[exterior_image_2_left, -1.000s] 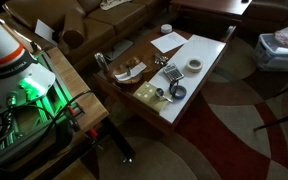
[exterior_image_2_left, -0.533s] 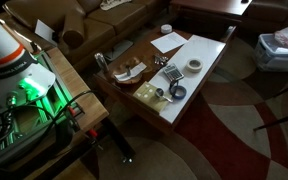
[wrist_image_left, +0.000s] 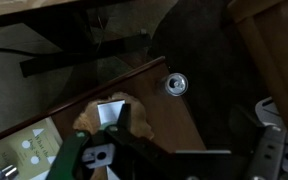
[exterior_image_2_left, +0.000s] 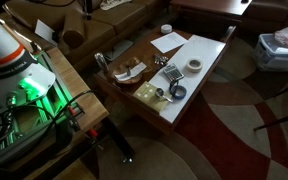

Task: Put the can on the brown bowl

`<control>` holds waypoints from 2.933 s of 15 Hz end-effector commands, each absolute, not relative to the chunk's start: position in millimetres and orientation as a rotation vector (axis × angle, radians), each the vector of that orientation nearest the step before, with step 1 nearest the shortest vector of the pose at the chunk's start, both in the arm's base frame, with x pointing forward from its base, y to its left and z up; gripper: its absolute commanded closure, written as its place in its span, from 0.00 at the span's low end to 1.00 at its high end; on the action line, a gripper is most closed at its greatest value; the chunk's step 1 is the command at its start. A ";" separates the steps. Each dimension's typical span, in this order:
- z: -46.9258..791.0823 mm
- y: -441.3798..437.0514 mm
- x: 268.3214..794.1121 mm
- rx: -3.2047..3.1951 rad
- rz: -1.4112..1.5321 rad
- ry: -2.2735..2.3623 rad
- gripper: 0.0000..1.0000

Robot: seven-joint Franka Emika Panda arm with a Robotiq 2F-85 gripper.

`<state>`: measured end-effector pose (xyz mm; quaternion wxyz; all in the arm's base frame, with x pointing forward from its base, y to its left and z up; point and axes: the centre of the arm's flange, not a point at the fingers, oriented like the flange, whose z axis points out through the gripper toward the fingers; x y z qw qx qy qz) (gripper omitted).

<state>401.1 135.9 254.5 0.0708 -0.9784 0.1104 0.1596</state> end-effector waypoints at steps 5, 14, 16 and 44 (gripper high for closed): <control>167.4 144.1 383.7 -2.944 0.489 0.702 0.00; 79.3 205.5 412.0 -2.883 0.719 1.040 0.00; 52.1 222.7 412.3 -2.866 0.788 1.114 0.00; -48.4 235.4 422.7 -2.766 1.210 0.422 0.00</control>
